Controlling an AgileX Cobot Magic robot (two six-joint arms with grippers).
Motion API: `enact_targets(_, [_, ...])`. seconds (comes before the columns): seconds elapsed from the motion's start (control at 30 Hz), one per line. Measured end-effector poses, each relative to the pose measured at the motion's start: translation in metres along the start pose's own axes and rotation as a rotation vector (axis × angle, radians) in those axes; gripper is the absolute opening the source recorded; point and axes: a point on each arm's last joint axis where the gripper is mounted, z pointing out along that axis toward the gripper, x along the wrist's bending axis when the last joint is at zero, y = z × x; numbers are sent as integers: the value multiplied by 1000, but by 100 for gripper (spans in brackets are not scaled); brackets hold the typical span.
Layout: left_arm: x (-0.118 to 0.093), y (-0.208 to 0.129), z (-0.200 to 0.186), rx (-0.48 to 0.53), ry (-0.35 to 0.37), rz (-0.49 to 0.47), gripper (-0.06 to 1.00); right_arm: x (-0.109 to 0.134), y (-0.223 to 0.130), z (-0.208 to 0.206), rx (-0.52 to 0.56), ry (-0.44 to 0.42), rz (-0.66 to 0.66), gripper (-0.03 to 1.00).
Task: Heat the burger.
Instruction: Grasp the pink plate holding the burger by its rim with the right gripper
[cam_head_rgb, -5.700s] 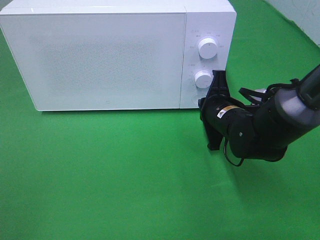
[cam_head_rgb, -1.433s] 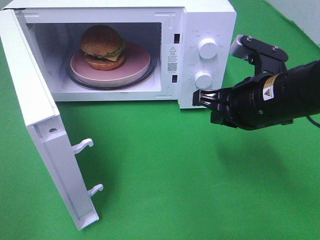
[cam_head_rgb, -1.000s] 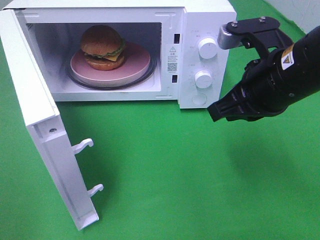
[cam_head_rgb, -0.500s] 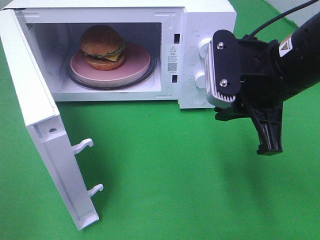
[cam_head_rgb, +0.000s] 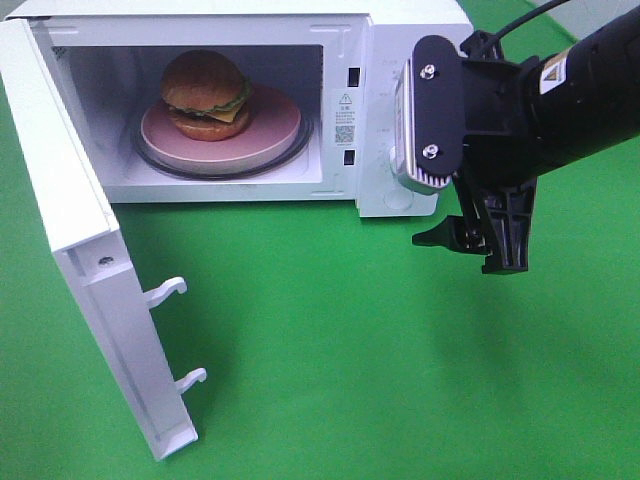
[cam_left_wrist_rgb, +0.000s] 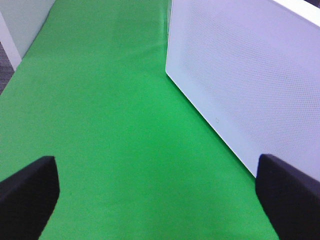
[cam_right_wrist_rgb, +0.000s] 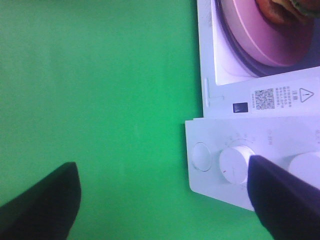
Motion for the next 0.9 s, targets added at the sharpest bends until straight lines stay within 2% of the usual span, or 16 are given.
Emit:
enact_targets(0.23, [0, 0, 0, 0, 0, 0, 99, -7, 16, 22, 37, 13, -72, 89])
enact_targets(0.3, [0, 0, 0, 0, 0, 0, 99, -22, 34, 36, 41, -29, -113, 89])
enact_targets(0.47, [0, 0, 0, 0, 0, 0, 99, -34, 49, 52, 42, -47, -143, 88])
enact_targets(0.53, [0, 0, 0, 0, 0, 0, 99, -39, 61, 65, 43, -52, -192, 88])
enact_targets(0.9, [0, 0, 0, 0, 0, 0, 99, -49, 77, 105, 62, -41, -250, 87])
